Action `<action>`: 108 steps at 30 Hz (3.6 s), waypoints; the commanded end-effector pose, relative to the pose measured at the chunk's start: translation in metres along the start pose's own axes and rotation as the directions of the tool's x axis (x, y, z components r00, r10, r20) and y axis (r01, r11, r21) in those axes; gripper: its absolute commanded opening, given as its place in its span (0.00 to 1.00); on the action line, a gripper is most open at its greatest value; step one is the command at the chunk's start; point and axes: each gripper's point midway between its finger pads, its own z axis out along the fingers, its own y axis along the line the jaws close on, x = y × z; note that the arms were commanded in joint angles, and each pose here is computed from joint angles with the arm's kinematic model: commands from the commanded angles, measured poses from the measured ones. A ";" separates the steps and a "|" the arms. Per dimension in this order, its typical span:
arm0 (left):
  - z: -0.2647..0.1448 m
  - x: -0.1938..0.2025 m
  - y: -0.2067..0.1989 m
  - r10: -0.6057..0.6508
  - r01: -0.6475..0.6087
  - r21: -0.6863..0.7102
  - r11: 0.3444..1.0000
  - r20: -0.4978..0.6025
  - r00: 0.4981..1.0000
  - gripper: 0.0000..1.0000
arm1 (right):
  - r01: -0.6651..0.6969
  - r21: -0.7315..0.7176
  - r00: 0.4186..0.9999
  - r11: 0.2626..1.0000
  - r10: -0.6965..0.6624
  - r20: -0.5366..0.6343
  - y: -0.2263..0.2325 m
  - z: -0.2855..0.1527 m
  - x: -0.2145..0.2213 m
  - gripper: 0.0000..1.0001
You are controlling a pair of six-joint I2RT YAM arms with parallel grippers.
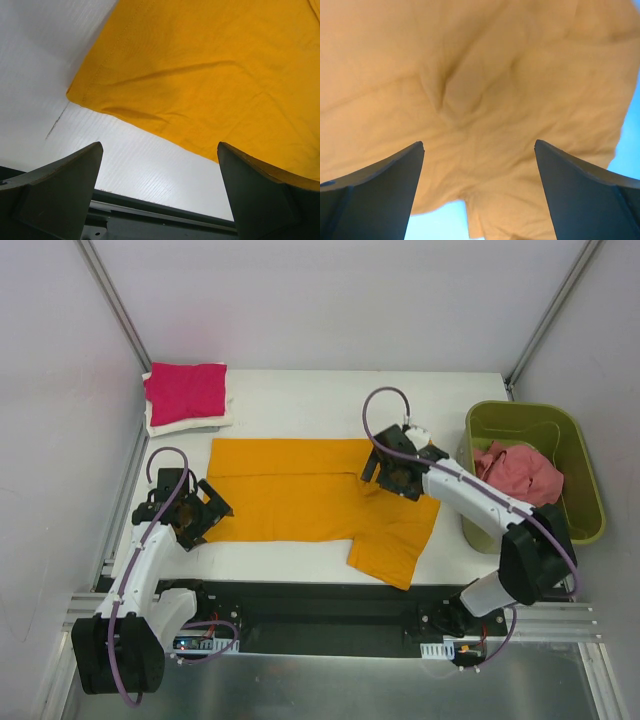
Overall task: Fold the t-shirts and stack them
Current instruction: Fold the tshirt
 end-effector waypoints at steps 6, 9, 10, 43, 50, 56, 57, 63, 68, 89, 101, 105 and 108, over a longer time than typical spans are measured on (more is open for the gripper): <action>-0.004 -0.002 -0.001 0.007 -0.007 -0.012 1.000 -0.012 1.000 0.99 | 0.187 0.141 0.972 0.972 -0.163 -0.166 -0.040 0.061 -0.069 0.97; -0.004 -0.002 -0.001 0.004 -0.004 -0.011 1.000 -0.006 1.000 0.99 | 0.145 0.115 0.974 0.983 -0.121 -0.189 -0.042 0.079 -0.082 0.85; -0.004 -0.002 0.000 0.004 -0.004 -0.014 1.000 -0.005 1.000 0.99 | 0.130 0.081 0.975 0.988 -0.113 -0.192 -0.036 0.082 -0.085 0.82; -0.005 0.000 -0.002 0.011 -0.011 0.001 1.000 -0.007 1.000 0.99 | -0.019 0.155 0.977 0.988 0.051 -0.207 -0.089 0.029 -0.009 0.05; -0.006 0.003 0.001 0.004 -0.004 -0.017 1.000 -0.026 1.000 0.99 | 0.037 0.239 0.982 0.970 0.009 -0.188 -0.102 -0.002 0.016 0.71; -0.005 0.004 0.002 -0.008 0.007 -0.024 1.000 -0.033 0.999 0.99 | 0.133 0.250 0.990 0.959 -0.120 -0.069 -0.087 -0.019 -0.023 0.95; -0.005 0.004 0.001 -0.010 0.009 -0.024 1.000 -0.036 0.999 0.99 | 0.170 0.229 0.985 0.958 -0.157 -0.076 -0.082 -0.017 -0.025 0.96; -0.005 -0.013 -0.026 -0.016 0.017 0.040 0.999 -0.040 0.999 0.99 | 0.231 0.004 0.968 0.973 -0.229 -0.106 -0.022 0.007 -0.033 0.98; 0.008 -0.032 -0.062 -0.002 0.010 0.124 0.992 -0.063 0.998 0.99 | 0.179 0.044 0.967 0.983 -0.168 -0.193 -0.026 0.037 -0.032 0.98; 0.093 -0.076 -0.074 0.010 -0.018 -0.054 0.998 -0.150 0.989 0.99 | 0.147 0.027 0.949 0.989 -0.133 -0.287 -0.022 0.124 -0.064 0.97; 0.027 -0.055 -0.055 -0.001 0.001 -0.009 1.000 -0.042 0.999 0.99 | 0.260 -0.166 0.960 0.951 -0.273 -0.058 0.004 0.030 -0.091 0.98; 0.008 -0.024 -0.011 -0.044 0.040 -0.115 0.993 -0.036 0.998 0.99 | 0.301 -0.174 0.954 0.938 -0.298 0.044 0.001 -0.003 -0.070 0.99; 0.002 -0.011 0.023 -0.086 0.090 -0.204 0.975 0.026 0.996 0.99 | 0.287 -0.216 0.958 0.933 -0.273 0.092 -0.006 -0.021 -0.053 1.00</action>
